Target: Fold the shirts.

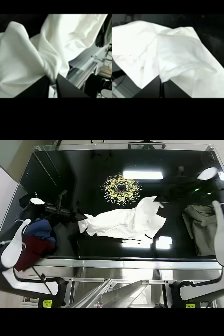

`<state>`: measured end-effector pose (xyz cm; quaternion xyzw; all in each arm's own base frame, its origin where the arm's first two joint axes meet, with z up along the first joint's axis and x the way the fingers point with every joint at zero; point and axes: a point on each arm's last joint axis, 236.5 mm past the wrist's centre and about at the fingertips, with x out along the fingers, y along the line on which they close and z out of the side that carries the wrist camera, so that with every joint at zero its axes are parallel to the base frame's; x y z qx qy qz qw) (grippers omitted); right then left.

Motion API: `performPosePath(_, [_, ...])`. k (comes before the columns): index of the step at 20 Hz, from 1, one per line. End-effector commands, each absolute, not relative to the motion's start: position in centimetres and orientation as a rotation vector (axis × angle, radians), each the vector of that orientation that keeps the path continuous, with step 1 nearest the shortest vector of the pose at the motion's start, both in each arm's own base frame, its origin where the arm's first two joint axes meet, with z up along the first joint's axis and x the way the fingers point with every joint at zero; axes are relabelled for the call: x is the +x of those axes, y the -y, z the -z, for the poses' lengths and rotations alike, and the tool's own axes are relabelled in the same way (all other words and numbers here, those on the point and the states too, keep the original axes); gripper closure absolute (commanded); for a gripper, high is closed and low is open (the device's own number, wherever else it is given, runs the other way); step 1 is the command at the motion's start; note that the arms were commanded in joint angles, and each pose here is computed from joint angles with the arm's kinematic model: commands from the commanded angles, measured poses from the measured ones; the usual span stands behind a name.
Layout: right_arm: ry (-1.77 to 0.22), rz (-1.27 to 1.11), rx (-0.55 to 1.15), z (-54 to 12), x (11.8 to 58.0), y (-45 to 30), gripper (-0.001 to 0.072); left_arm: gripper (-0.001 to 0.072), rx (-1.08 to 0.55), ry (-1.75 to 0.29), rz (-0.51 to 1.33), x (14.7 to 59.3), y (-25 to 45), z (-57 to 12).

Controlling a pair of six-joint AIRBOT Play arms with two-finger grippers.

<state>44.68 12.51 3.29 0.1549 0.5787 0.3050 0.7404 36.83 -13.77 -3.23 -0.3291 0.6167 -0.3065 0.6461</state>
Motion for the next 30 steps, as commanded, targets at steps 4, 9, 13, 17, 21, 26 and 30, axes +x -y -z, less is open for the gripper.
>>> performPosePath(4, [-1.293, -0.563, 0.414, -2.0, 46.3, -10.5, 0.0119, -0.0010, -0.747, -1.381, 0.775, 41.3, 9.9, 2.3])
performPosePath(9, [-1.333, -0.520, 0.465, -6.6, 41.4, -6.3, 0.0129, -0.0009, -0.655, -1.485, 0.880, 39.0, 10.5, -0.5])
performPosePath(13, [-1.440, -0.468, 0.493, -3.3, 33.8, -7.0, 0.0128, -0.0008, -0.502, -1.642, 0.790, 34.5, 10.6, 3.3])
performPosePath(17, [-1.466, -0.422, 0.559, 2.7, 27.9, -9.3, 0.0127, -0.0009, -0.421, -1.707, 0.690, 32.1, 10.1, 6.9])
performPosePath(21, [-1.458, -0.468, 0.640, 6.5, 26.2, -13.1, 0.0127, -0.0007, -0.435, -1.691, 0.641, 32.2, 10.1, 8.6])
performPosePath(26, [-1.446, -0.447, 0.652, 10.0, 27.9, -16.6, 0.0127, 0.0011, -0.420, -1.622, 0.591, 34.1, 9.6, 9.3])
performPosePath(30, [-1.380, -0.506, 0.758, 10.4, 29.7, -19.3, 0.0129, 0.0160, -0.410, -1.587, 0.568, 35.0, 9.5, 9.7])
